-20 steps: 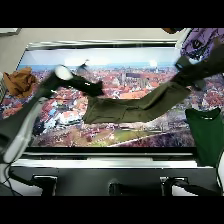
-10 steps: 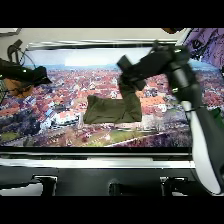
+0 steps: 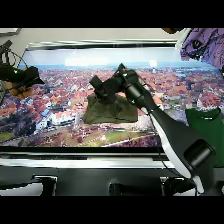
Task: Fold the clothes and pants, and hang the long-sleeved shirts on hangers.
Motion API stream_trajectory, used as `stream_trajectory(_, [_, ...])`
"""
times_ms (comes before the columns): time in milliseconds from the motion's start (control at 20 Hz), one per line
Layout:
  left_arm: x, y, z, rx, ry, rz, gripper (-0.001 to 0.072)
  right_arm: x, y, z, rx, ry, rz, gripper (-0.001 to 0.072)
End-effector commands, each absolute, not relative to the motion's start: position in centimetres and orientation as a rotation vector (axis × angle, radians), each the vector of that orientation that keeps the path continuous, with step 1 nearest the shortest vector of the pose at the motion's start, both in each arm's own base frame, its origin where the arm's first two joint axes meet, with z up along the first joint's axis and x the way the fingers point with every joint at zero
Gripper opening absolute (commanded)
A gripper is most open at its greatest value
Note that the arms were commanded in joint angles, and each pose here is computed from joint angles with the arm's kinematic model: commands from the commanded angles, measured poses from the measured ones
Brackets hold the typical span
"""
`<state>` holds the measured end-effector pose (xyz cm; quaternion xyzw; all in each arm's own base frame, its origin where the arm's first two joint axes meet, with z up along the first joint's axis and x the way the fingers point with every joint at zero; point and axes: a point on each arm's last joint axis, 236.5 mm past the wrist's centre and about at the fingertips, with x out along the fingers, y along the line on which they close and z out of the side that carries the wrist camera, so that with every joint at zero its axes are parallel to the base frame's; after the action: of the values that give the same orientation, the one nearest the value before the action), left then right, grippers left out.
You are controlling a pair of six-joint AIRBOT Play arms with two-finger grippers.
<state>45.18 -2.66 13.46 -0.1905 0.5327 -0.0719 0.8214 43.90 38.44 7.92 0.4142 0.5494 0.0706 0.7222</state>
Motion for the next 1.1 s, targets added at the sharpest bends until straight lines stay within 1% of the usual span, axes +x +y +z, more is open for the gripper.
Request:
stream_trajectory(0, [45.1,-2.5,13.4,-0.406,1.134,-0.150,0.0018,43.8,40.7,4.5,0.924,1.248,0.148,0.0026])
stream_trajectory(50, [45.1,-2.5,13.4,-0.405,1.135,-0.150,0.0018,44.2,41.0,3.6,0.928,1.247,0.143,0.0035])
stream_trajectory(100, [45.1,-2.5,13.4,-0.405,1.135,-0.150,0.0018,44.4,41.6,3.1,0.936,1.244,0.156,0.0140])
stream_trajectory(150, [45.1,-2.5,13.4,-0.405,1.135,-0.150,0.0018,44.7,42.2,2.9,0.941,1.234,0.182,0.0297])
stream_trajectory(250, [45.2,-2.5,13.4,-0.405,1.135,-0.150,0.0018,45.0,42.8,3.6,0.933,1.206,0.240,0.0359])
stream_trajectory(300, [45.2,-2.5,13.4,-0.405,1.135,-0.150,0.0018,45.1,42.5,4.2,0.920,1.195,0.252,0.0467])
stream_trajectory(350, [45.2,-2.5,13.4,-0.405,1.135,-0.150,0.0018,45.2,42.0,5.1,0.899,1.183,0.271,0.0485])
stream_trajectory(450, [45.2,-2.5,13.4,-0.405,1.134,-0.150,0.0018,45.5,39.6,7.3,0.859,1.164,0.283,0.0485])
stream_trajectory(550, [45.2,-2.5,13.4,-0.406,1.133,-0.150,0.0017,46.5,35.1,10.1,0.815,1.133,0.275,0.0485])
stream_trajectory(650, [45.2,-2.5,13.5,-0.406,1.133,-0.151,0.0018,47.6,28.4,12.6,0.736,1.102,0.249,0.0485])
stream_trajectory(700, [45.2,-2.5,13.5,-0.406,1.133,-0.151,0.0018,47.8,24.4,13.3,0.690,1.101,0.224,0.0500])
stream_trajectory(850, [45.2,-2.5,13.5,-0.406,1.133,-0.150,0.0018,47.5,12.0,13.0,0.555,1.155,0.155,0.0502])
stream_trajectory(950, [45.2,-2.4,13.5,-0.407,1.132,-0.149,0.0018,47.4,6.8,11.7,0.584,1.172,0.184,0.0501])
stream_trajectory(1050, [45.2,-2.4,13.5,-0.400,1.131,-0.154,0.0018,46.8,4.4,9.1,0.699,1.202,0.247,0.0501])
